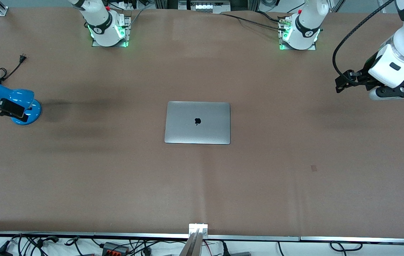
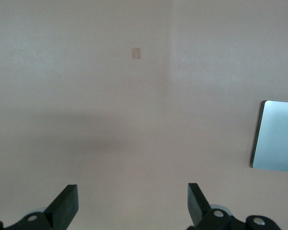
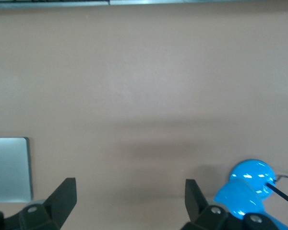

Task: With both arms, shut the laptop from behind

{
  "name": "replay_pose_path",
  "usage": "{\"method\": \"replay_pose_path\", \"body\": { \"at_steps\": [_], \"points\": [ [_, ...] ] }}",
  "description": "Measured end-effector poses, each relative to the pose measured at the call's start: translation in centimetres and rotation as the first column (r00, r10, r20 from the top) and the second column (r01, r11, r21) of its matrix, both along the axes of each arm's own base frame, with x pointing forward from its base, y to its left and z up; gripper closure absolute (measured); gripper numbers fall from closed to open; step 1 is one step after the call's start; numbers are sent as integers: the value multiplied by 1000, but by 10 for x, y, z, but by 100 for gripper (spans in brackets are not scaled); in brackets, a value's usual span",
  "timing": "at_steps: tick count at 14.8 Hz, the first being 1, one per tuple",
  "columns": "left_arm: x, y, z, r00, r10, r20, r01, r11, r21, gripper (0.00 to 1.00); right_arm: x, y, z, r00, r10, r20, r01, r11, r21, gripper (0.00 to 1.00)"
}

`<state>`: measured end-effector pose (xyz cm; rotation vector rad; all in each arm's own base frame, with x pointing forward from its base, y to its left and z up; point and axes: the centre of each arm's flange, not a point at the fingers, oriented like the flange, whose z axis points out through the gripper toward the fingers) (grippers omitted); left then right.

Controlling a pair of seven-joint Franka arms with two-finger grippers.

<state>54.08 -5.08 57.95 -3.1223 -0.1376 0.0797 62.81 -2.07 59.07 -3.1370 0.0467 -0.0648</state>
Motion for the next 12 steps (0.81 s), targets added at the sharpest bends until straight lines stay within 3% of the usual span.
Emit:
{"method": "replay_pose_path", "body": {
  "at_steps": [8,12],
  "points": [
    [3,11,-4,999,-45,-4,45,999,-5,0,-63,5,-9,998,10,-67,-10,1000,-2,0],
    [3,5,-4,998,-61,-3,61,998,-6,0,-74,5,-9,998,11,-66,-12,1000,-2,0]
  ]
}}
